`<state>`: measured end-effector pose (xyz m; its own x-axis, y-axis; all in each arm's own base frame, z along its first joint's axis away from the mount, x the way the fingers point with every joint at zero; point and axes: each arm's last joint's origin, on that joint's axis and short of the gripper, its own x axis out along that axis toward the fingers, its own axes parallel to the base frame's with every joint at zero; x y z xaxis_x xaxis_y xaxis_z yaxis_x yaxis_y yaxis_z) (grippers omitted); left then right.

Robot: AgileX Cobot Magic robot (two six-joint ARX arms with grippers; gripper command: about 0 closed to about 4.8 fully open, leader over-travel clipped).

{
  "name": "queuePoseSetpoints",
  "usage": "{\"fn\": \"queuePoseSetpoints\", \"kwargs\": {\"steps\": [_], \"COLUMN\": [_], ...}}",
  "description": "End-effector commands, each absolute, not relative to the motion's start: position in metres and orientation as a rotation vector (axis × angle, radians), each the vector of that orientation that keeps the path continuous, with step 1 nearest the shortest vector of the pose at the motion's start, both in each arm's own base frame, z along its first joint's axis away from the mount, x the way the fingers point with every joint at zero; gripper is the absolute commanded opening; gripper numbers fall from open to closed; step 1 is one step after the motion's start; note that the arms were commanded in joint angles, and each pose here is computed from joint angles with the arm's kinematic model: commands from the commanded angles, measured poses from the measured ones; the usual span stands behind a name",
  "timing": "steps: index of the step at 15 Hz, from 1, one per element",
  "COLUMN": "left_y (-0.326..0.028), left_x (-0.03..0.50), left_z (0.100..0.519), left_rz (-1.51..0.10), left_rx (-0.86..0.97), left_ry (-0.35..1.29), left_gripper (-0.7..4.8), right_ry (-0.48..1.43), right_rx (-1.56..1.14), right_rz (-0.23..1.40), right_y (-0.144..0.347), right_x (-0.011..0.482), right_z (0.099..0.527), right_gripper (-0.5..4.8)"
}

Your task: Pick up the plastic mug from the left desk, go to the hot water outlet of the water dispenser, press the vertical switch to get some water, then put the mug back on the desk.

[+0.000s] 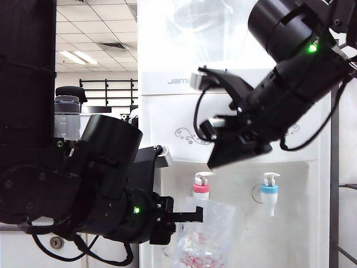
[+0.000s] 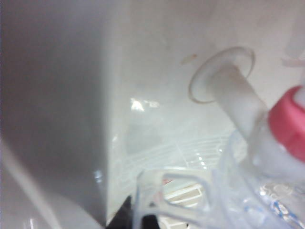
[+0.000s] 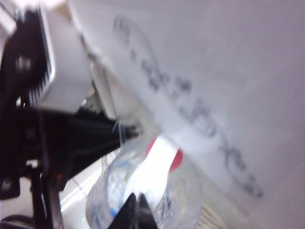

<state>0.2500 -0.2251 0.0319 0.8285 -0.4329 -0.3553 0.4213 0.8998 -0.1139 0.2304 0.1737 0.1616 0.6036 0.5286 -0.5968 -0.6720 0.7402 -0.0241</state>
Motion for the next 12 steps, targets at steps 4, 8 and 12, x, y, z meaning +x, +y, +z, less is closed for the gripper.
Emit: {"fn": "queuePoseSetpoints", "kwargs": {"steps": [4, 8, 12], "left_y": [-0.228, -0.228, -0.228], "left_x": [0.258, 0.258, 0.258], "left_z": [0.05, 0.05, 0.05], "left_rz": [-0.427, -0.427, -0.427], "left_rx": [-0.116, -0.116, -0.116], "left_ry": [0.253, 0.253, 0.253], "left_gripper": [-0.05, -0.05, -0.05], "right_ry": [0.615, 0.662, 0.697], "right_rx": [-0.262, -0.27, -0.254], "right_rz": [0.694, 0.706, 0.695], "right_y": [0.176, 0.178, 0.177], "right_x": [0.234, 0.236, 0.235], "right_z": [0.154, 0.14, 0.137], "right_gripper": [-0.06, -0.06, -0.06]}}
